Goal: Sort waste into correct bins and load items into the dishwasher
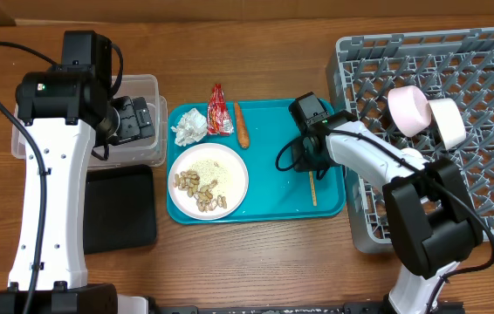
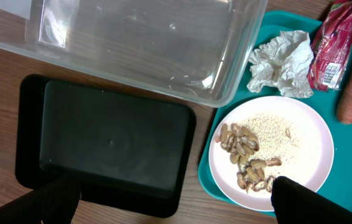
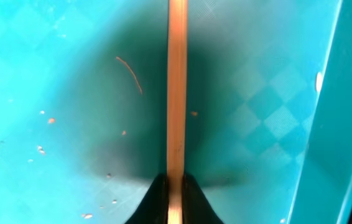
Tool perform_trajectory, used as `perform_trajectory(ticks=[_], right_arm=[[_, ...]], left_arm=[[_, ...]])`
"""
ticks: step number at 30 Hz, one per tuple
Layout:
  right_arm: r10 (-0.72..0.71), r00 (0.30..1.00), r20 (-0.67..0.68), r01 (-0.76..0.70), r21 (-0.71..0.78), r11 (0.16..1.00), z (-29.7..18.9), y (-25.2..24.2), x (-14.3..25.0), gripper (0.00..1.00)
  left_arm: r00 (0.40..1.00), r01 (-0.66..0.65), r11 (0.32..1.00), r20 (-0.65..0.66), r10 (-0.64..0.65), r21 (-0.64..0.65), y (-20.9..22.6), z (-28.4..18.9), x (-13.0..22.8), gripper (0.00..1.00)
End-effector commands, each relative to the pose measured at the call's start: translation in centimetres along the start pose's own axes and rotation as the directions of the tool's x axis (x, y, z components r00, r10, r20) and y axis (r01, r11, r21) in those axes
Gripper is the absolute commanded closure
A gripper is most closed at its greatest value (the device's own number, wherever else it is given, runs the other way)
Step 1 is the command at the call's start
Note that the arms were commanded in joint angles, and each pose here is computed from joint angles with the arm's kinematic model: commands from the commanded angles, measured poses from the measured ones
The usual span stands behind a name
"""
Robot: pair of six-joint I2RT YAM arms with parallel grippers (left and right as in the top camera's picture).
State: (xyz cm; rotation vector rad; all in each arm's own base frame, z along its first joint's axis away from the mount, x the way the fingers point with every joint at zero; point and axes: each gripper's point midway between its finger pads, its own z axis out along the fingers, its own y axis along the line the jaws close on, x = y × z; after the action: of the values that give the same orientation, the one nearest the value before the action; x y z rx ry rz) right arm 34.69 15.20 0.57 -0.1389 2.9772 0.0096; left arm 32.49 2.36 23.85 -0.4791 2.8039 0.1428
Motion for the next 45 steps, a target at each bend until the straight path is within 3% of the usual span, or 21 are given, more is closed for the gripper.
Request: perform_trajectory(ticks=[1, 7, 13, 17, 25, 26, 28, 29, 37, 41, 45], right_arm=[[-0.008, 0.998, 0.055, 0.01, -0.043, 0.999, -2.7, 0.8, -0.7, 0.96], [0.014, 0.966, 0.257, -0.011, -0.013, 1.0, -11.6, -0.3, -4.5, 0.96], [-0.01, 0.893, 0.449, -0.095, 0.21, 0.973, -18.2, -7.0, -7.0, 0.96], [-0.103, 0.905, 0.414, -0.024, 0.291, 0.957, -17.8, -9.8, -7.7, 0.96], [-0.069, 0.953, 0.295, -0.034, 0.332, 0.943, -13.3, -12.8, -7.5, 0.96], [-0.069, 0.956, 0.284, -0.027, 0.321, 0.947, -13.1, -12.6, -7.3, 0.92], [-0.081, 0.955, 0.285, 0.004, 0.262, 0.965, -13.3, -11.0, -7.2, 0.67], [-0.09, 0.952, 0.294, 0.021, 0.23, 0.973, -13.7, -10.0, -7.2, 0.63], [-0.059, 0.88, 0.472, 0.045, 0.042, 0.998, -20.8, -3.6, -7.5, 0.5], [-0.078, 0.887, 0.456, 0.155, -0.133, 0.979, -21.3, 1.1, -6.3, 0.49], [-0.022, 0.901, 0.433, 0.161, -0.285, 0.945, -20.8, 4.6, -6.4, 0.5]], left_arm=[[1.0, 0.014, 1.0, 0.012, -0.014, -0.006, 0.0, -0.2, -0.4, 0.0], [1.0, 0.014, 1.0, 0.012, -0.014, -0.006, 0.0, -0.2, -0.4, 0.0], [1.0, 0.014, 1.0, 0.012, -0.014, -0.006, 0.0, -0.2, -0.4, 0.0], [1.0, 0.014, 1.0, 0.012, -0.014, -0.006, 0.0, -0.2, -0.4, 0.0], [1.0, 0.014, 1.0, 0.012, -0.014, -0.006, 0.0, -0.2, -0.4, 0.0], [1.0, 0.014, 1.0, 0.012, -0.014, -0.006, 0.0, -0.2, -0.4, 0.0], [1.0, 0.014, 1.0, 0.012, -0.014, -0.006, 0.0, -0.2, -0.4, 0.0], [1.0, 0.014, 1.0, 0.012, -0.014, -0.006, 0.0, -0.2, -0.4, 0.0], [1.0, 0.014, 1.0, 0.012, -0.014, -0.006, 0.0, -0.2, -0.4, 0.0], [1.0, 0.014, 1.0, 0.012, -0.014, -0.006, 0.0, -0.2, -0.4, 0.0], [1.0, 0.014, 1.0, 0.012, -0.014, -0.006, 0.0, -0.2, -0.4, 0.0]])
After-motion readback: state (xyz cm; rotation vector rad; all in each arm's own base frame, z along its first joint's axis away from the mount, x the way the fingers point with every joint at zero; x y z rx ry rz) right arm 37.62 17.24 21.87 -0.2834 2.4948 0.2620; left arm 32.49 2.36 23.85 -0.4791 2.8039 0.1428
